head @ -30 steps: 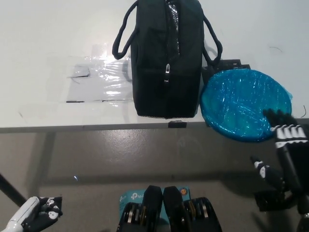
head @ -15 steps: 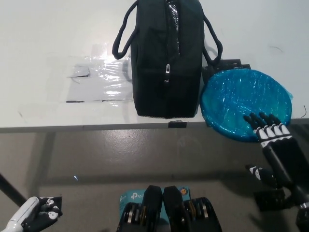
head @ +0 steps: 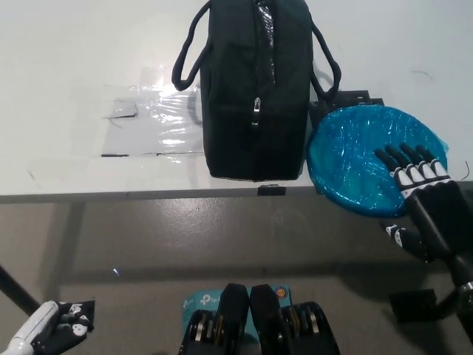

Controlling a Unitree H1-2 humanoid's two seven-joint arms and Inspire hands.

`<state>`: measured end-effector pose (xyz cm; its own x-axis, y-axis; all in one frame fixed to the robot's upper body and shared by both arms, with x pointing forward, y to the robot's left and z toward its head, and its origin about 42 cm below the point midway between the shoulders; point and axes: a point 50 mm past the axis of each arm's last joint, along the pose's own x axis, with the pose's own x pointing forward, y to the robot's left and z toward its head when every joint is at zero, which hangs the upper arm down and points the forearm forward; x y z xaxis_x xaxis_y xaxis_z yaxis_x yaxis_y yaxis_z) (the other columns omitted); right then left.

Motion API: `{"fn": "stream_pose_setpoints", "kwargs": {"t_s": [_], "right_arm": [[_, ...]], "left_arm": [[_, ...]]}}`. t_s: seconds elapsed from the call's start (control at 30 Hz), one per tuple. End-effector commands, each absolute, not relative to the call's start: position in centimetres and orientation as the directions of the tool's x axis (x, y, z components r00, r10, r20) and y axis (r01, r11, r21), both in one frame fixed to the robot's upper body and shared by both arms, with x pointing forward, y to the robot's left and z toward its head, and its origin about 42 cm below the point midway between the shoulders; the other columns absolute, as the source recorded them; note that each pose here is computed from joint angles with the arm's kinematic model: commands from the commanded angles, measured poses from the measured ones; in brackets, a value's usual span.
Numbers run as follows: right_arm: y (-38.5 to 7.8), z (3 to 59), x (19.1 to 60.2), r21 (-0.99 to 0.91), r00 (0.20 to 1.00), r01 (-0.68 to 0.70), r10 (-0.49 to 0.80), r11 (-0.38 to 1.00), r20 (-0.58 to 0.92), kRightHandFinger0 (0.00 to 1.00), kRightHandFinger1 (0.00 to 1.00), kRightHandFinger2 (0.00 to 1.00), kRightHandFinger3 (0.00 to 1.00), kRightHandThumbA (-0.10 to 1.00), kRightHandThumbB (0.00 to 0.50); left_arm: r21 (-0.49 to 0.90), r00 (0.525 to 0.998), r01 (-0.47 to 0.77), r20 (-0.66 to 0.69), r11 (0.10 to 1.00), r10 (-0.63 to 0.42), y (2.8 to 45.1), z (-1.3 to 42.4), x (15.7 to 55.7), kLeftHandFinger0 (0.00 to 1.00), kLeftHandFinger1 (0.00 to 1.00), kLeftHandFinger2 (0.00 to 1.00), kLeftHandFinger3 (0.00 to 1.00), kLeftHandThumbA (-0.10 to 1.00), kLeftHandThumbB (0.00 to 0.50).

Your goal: The robot uses its right hand to pick up a stack of plates kept in the middle of the desk and put it inside a bag kept next to it

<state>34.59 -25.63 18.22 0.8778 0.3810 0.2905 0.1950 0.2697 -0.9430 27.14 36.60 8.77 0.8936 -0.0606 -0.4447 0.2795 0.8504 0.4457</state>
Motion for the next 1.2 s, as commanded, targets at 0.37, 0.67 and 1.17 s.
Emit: {"fn": "stream_pose_setpoints", "kwargs": {"t_s": [0.37,0.67,1.17], "right_arm": [[-23.4,14.5,33.7,-0.973,0.860,0.166,0.459,0.159,0.222,1.00,1.00,1.00,1.00,0.92,0.500],[-26.7,17.6,36.9,-0.949,0.909,0.271,0.280,0.163,0.308,1.00,1.00,1.00,1.00,0.77,0.466],[-28.2,23.2,39.9,-0.875,0.854,0.483,0.207,0.024,0.477,1.00,1.00,1.00,1.00,0.76,0.482]], "left_arm": [[0.496,0.904,0.306,-0.420,0.812,-0.084,37.2,10.9,28.3,0.81,0.79,0.84,0.83,-0.10,0.151],[0.490,0.905,0.316,-0.412,0.812,-0.103,37.2,10.5,28.0,0.82,0.79,0.84,0.83,-0.10,0.162],[0.504,0.898,0.321,-0.431,0.802,-0.088,37.2,10.0,27.5,0.83,0.79,0.82,0.81,-0.10,0.165]]}}
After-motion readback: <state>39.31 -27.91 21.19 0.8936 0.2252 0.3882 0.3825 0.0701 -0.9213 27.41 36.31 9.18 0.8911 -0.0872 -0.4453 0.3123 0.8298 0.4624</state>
